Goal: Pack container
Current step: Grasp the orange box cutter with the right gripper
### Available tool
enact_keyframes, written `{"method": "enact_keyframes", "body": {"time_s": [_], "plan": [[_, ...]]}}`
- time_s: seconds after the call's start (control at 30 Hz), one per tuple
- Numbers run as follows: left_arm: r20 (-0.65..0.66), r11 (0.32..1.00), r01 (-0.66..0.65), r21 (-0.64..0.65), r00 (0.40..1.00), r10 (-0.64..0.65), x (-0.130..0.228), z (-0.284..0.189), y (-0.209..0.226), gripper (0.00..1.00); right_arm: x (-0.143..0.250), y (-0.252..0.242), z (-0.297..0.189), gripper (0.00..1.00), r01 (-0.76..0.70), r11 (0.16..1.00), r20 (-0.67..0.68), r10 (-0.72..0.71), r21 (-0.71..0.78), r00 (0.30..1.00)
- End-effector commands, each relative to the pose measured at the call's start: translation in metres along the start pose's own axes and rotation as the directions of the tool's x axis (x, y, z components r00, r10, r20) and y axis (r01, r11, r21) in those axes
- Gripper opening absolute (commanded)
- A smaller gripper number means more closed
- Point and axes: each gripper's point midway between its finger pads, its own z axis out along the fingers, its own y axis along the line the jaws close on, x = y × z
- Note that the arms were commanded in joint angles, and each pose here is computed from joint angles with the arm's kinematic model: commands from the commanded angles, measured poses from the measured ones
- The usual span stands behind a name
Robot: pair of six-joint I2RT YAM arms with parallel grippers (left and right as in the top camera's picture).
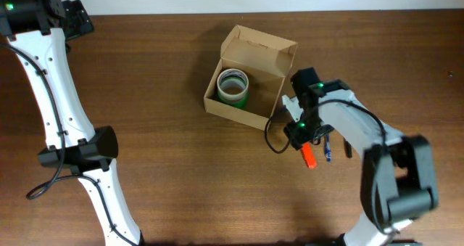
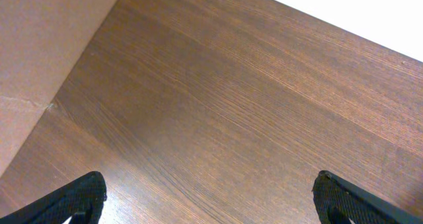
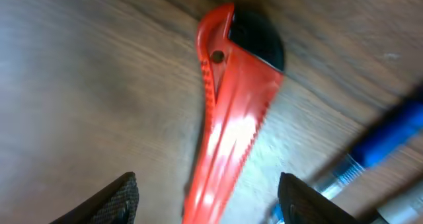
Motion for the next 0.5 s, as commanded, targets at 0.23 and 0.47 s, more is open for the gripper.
{"method": "enact_keyframes", "body": {"time_s": [0.23, 0.47], "plan": [[0.014, 1.000, -0.001, -0.003, 1.000, 0.001, -0.002, -0.009, 0.005, 1.00, 0.006, -0.004, 0.042, 0.21, -0.039, 0.998, -0.093, 0.035, -0.042, 0.995], [0.014, 1.000, -0.001, -0.003, 1.000, 0.001, -0.002, -0.009, 0.005, 1.00, -0.009, 0.001, 0.025, 0.04, -0.090, 0.984, -0.014, 0.089, -0.155, 0.996]]}}
